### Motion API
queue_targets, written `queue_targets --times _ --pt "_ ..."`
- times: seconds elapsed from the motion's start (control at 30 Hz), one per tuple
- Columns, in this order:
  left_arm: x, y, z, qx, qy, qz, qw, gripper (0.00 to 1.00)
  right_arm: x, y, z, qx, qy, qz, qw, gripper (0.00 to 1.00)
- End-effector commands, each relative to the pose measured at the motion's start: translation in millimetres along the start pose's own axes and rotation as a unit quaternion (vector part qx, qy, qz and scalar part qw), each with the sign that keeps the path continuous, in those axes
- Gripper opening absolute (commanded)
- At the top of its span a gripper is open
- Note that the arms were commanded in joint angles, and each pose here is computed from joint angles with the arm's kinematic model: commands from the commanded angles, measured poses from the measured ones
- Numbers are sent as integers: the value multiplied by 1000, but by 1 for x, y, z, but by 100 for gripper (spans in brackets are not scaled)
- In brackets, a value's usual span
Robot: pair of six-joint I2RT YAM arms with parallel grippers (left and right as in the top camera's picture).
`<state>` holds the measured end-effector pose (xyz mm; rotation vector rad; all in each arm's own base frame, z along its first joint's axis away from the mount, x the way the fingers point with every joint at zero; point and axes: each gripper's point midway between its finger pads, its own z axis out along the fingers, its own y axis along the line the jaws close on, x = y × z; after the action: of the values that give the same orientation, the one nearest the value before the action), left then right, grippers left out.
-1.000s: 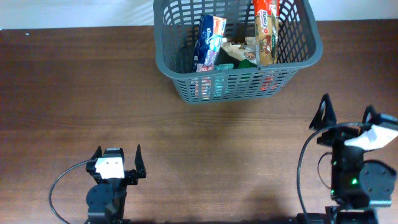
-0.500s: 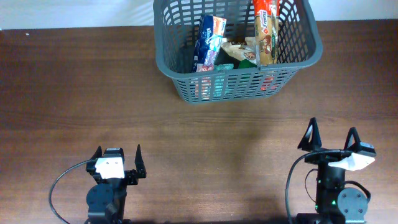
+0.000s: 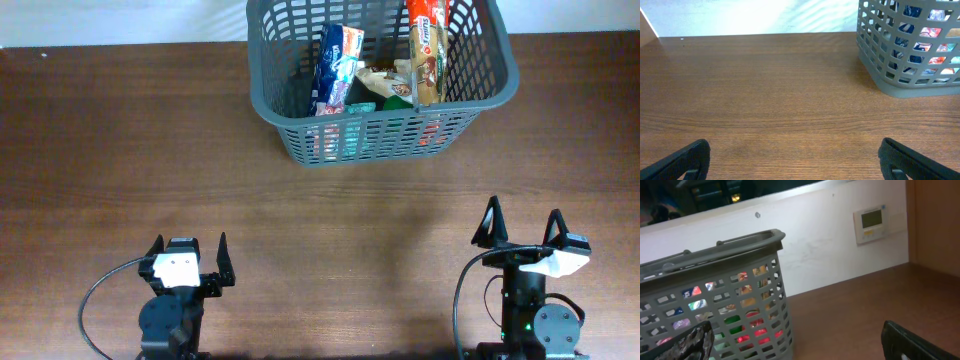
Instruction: Pack container
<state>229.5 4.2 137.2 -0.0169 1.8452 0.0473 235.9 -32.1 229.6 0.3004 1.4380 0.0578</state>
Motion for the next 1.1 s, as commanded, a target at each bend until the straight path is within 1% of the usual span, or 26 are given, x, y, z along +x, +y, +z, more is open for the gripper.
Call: queue_targets --times 0.0,0.3,0.5,0.67,0.83,0.97,1.07 --pt "1 1 1 -2 -2 7 1000 99 4 5 -1 -15 -1 1 1000 99" --pt "1 1 1 -2 -2 7 1000 99 29 11 2 -46 17 -2 999 99" --pt "1 1 1 -2 -2 7 1000 99 42 9 3 -44 28 -3 999 99" --pt "1 1 1 -2 -2 7 1000 99 45 12 2 -52 34 -21 998 99" --pt "1 1 1 -2 -2 7 1000 99 60 14 1 -58 65 -27 996 99" --pt "1 1 1 -2 -2 7 1000 99 80 16 -3 -70 106 -28 992 99" --pt "1 1 1 -2 -2 7 1000 99 80 15 -3 -70 105 -32 991 99"
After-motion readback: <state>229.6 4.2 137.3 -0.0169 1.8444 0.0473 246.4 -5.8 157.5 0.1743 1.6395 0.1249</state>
